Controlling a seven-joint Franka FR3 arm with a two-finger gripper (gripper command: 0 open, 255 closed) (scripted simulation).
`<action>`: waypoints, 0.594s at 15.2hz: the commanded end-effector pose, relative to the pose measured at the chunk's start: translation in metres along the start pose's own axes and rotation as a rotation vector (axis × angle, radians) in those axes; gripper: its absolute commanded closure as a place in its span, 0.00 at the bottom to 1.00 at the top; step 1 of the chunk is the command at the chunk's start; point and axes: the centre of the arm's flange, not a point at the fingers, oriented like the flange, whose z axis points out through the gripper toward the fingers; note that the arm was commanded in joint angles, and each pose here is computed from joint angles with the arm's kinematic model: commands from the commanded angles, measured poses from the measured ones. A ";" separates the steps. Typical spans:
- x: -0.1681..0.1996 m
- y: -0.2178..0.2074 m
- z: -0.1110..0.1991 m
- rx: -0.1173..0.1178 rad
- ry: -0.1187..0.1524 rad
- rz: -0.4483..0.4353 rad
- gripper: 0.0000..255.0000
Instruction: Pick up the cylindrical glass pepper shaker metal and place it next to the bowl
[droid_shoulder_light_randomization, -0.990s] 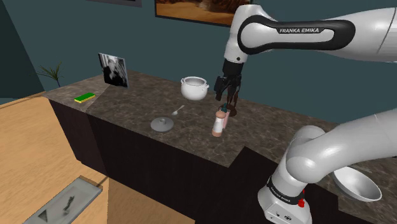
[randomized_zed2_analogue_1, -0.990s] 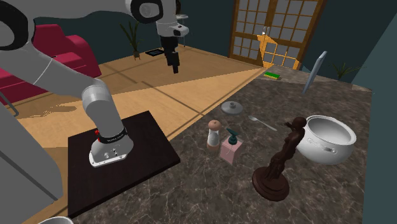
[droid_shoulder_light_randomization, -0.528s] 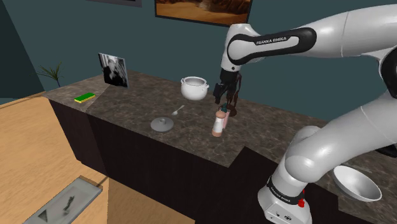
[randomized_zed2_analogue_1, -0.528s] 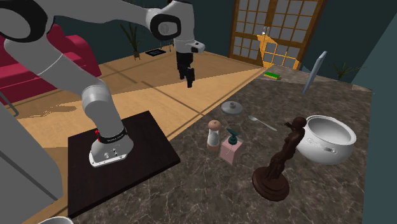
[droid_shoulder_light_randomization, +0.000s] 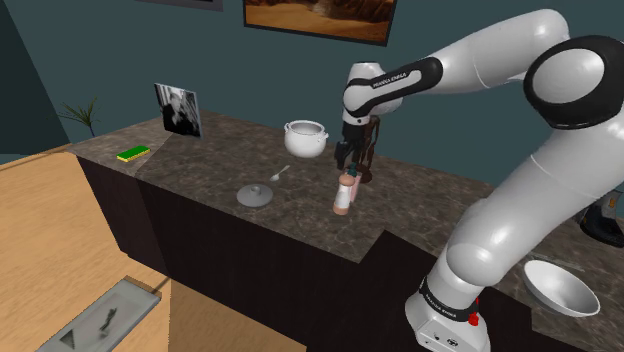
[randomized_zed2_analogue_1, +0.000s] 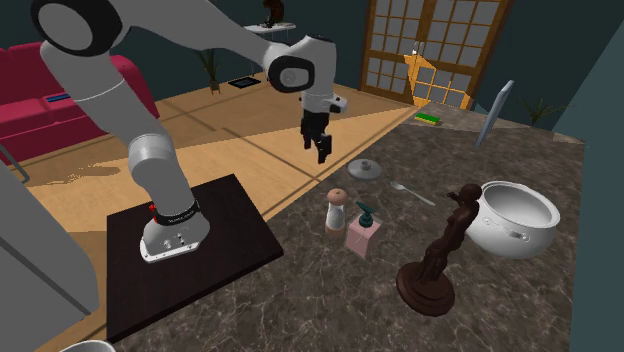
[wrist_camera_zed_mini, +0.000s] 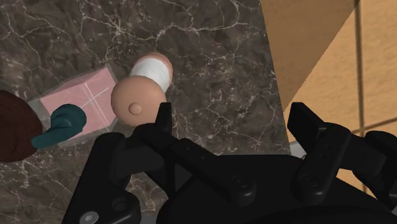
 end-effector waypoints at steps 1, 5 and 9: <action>0.012 0.017 0.014 -0.004 -0.009 -0.008 0.00; 0.038 0.051 0.046 -0.011 -0.029 -0.021 0.00; 0.063 0.085 0.079 -0.019 -0.049 -0.035 0.00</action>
